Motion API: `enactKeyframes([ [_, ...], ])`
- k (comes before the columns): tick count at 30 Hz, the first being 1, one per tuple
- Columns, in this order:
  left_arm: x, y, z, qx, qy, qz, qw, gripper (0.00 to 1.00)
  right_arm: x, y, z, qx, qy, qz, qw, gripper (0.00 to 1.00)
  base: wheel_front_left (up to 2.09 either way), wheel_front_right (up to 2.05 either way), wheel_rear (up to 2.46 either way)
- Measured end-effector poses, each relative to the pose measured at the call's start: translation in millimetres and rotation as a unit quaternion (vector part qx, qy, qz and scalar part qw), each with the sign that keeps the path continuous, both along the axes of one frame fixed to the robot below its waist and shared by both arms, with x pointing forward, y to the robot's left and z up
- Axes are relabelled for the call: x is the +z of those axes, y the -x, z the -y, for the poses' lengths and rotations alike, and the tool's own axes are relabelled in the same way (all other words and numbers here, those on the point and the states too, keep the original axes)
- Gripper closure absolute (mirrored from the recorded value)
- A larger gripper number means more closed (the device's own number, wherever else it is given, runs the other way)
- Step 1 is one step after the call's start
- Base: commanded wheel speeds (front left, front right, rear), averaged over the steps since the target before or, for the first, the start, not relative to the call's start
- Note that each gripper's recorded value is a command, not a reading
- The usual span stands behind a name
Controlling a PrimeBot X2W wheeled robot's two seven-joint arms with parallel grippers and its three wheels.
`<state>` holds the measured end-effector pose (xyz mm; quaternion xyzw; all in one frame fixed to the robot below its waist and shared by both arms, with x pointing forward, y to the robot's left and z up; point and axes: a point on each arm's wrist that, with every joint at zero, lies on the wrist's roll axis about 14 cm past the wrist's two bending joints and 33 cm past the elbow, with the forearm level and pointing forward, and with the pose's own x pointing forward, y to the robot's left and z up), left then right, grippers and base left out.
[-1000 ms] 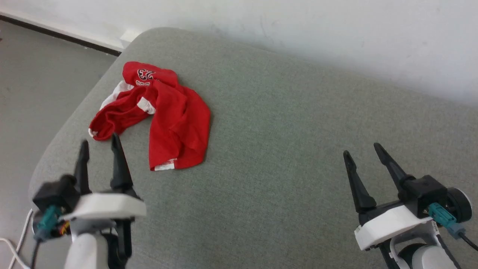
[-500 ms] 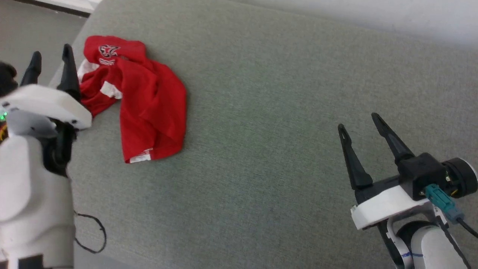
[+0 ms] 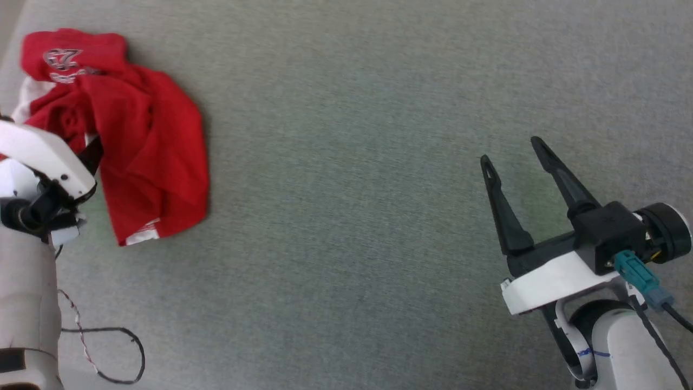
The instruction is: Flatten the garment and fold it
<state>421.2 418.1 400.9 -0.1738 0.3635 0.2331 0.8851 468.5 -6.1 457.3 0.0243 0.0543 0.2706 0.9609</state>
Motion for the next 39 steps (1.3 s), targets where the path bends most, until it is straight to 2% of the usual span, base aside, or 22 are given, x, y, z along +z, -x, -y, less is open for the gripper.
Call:
enactKeyframes([
  [7, -26.3, -9.1, 8.6, -0.013, 0.024, -0.048, 0.998, 0.0, -13.1, -1.6, 17.7, -0.022, 0.008, -0.016, 1.0, 0.0, 0.0, 0.0, 0.0],
  [8, -28.4, -9.9, 9.0, -0.015, 0.024, -0.054, 0.998, 0.49, -14.3, -1.3, 19.2, -0.024, 0.008, -0.019, 1.0, 0.0, 0.0, 0.0, 0.0],
  [10, -30.7, -13.1, 10.0, -0.02, 0.024, -0.061, 0.998, 1.0, -16.0, -0.8, 22.0, -0.027, 0.008, -0.022, 0.999, 0.0, 0.0, 0.0, 0.0],
  [16, -22.4, -22.6, 11.9, -0.03, 0.006, -0.037, 0.999, 1.0, -11.5, 0.9, 28.3, -0.036, 0.005, -0.021, 0.999, 0.0, 0.0, 0.0, 0.0],
  [21, 11.4, -32.0, -0.7, -0.025, -0.067, 0.033, 0.997, 1.0, 0.8, 6.1, 32.6, -0.043, -0.012, -0.012, 0.999, 0.0, 0.0, 0.0, 0.0],
  [24, 54.5, -43.9, -10.1, -0.027, -0.129, 0.104, 0.986, 1.0, 8.6, 12.6, 35.1, -0.047, -0.021, -0.007, 0.999, 0.0, 0.0, 0.0, 0.0],
  [28, 124.6, -58.9, -13.0, -0.033, -0.191, 0.21, 0.958, 1.0, 26.2, 19.3, 40.0, -0.054, -0.033, 0.011, 0.998, 0.0, 0.0, 0.0, 0.0],
  [34, 223.0, -64.5, 4.8, -0.062, -0.264, 0.349, 0.897, 1.0, 53.2, 29.5, 54.3, -0.074, -0.045, 0.043, 0.995, 0.0, 0.0, 0.0, 0.0],
  [39, 277.6, -66.0, 48.1, -0.104, -0.273, 0.436, 0.851, 1.0, 72.7, 40.0, 70.8, -0.096, -0.05, 0.067, 0.992, 0.0, 0.0, 0.0, 0.0],
])
